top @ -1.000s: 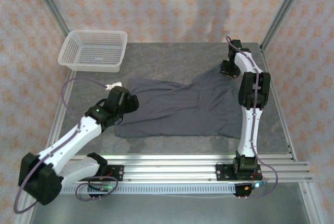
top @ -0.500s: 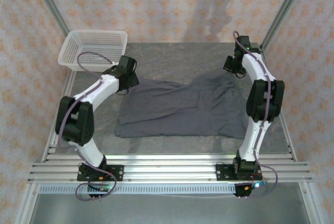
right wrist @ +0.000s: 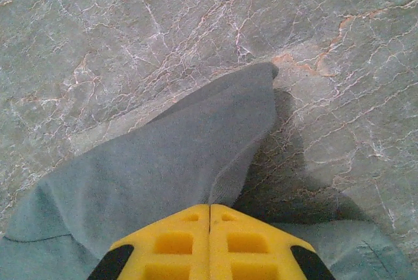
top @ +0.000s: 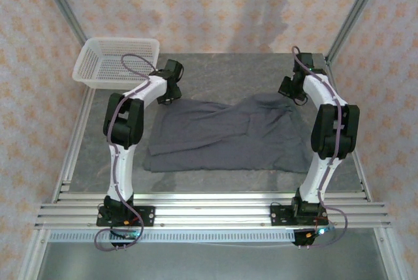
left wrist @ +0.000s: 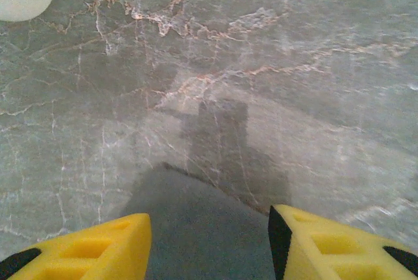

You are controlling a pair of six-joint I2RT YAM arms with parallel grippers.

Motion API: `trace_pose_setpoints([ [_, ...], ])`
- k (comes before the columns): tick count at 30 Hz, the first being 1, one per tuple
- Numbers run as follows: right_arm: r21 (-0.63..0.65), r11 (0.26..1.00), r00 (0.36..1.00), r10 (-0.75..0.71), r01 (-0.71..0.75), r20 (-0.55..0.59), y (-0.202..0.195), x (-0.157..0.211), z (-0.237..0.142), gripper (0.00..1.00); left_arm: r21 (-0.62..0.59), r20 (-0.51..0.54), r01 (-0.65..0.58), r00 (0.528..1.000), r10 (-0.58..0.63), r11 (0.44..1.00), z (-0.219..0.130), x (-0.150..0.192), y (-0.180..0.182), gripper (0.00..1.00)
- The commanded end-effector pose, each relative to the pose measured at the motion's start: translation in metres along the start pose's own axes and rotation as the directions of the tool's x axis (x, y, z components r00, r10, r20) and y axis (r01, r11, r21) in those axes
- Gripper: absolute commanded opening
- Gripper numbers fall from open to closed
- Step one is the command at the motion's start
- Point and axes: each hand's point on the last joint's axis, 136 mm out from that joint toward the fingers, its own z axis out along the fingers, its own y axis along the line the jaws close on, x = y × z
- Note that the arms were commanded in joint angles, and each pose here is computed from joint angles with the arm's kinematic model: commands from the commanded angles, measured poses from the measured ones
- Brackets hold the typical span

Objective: Fold the inside-out t-shirt
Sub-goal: Fold the T-shirt at the center of the table.

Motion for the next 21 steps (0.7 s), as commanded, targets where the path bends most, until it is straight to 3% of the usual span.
trace_pose_setpoints([
  [1, -0.008, 1.0, 0.999, -0.009, 0.009, 0.036, 0.001, -0.007, -0.014, 0.0, -0.055, -0.011, 0.007, 1.0, -0.007, 0.998, 0.002, -0.007, 0.019, 0.51],
  [4, -0.004, 1.0, 0.999, -0.007, 0.007, 0.034, 0.001, -0.006, -0.014, 0.0, -0.064, -0.034, 0.004, 0.999, -0.006, 0.998, 0.008, -0.001, 0.023, 0.46],
  [10, 0.006, 1.0, 0.999, 0.021, -0.022, 0.05, -0.004, -0.011, -0.018, 0.0, -0.042, -0.024, -0.011, 1.0, 0.01, 0.999, -0.001, -0.004, 0.027, 0.08],
  [12, 0.008, 1.0, 0.998, 0.028, -0.028, 0.058, -0.005, -0.013, -0.02, 0.0, -0.049, -0.01, -0.003, 1.0, 0.003, 0.999, -0.005, -0.01, 0.031, 0.0],
  [21, 0.032, 0.991, 0.987, 0.124, -0.128, 0.105, -0.042, -0.018, -0.029, 0.0, -0.077, 0.046, 0.055, 0.998, -0.051, 0.996, -0.035, -0.017, 0.074, 0.0],
])
